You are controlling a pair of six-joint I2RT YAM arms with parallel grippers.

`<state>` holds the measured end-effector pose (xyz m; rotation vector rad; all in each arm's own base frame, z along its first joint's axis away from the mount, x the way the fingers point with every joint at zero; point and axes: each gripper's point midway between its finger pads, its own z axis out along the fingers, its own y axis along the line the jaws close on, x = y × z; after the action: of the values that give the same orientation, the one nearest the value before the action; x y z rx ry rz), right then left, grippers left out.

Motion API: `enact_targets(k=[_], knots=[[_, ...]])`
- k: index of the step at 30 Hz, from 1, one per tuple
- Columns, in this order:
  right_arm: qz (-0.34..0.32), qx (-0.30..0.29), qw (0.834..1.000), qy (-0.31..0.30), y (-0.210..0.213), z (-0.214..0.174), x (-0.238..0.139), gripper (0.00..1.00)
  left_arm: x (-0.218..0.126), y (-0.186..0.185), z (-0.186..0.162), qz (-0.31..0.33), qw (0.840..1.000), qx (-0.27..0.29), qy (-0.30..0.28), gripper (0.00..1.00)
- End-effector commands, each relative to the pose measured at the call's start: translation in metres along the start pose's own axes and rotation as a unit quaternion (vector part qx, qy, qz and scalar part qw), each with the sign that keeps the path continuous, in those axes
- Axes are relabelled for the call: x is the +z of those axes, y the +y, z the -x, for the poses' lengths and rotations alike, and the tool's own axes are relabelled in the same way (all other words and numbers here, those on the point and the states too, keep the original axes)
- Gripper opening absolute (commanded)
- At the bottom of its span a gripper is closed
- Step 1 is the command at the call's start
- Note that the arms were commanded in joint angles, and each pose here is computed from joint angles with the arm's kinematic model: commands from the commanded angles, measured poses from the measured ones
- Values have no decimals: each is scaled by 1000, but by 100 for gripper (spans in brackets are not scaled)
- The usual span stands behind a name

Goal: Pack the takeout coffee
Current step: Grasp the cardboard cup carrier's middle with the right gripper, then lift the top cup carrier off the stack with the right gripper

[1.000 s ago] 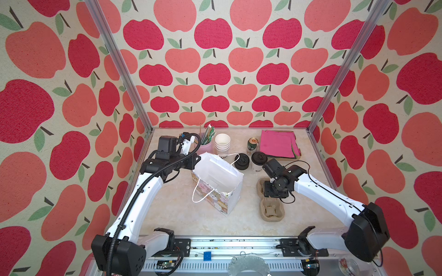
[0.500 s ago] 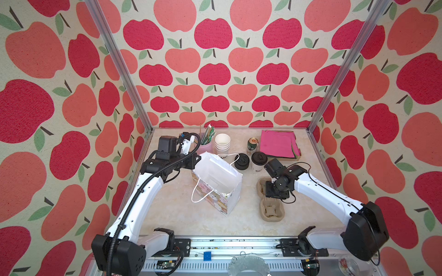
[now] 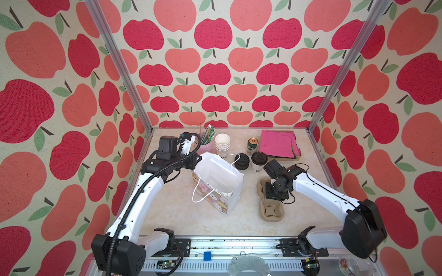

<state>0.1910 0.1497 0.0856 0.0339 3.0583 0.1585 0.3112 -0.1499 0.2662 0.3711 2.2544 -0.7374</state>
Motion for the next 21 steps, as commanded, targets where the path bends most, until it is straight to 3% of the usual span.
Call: enact_targets(k=[1,21], knots=[[-1,9,1000,15,-3,-5,8,37,6,-1,-5,-8,1000,-7,7,0],[6,-23,999,-41,0,12,-31,31,6,-3,-6,-8,1000,-5,6,0]])
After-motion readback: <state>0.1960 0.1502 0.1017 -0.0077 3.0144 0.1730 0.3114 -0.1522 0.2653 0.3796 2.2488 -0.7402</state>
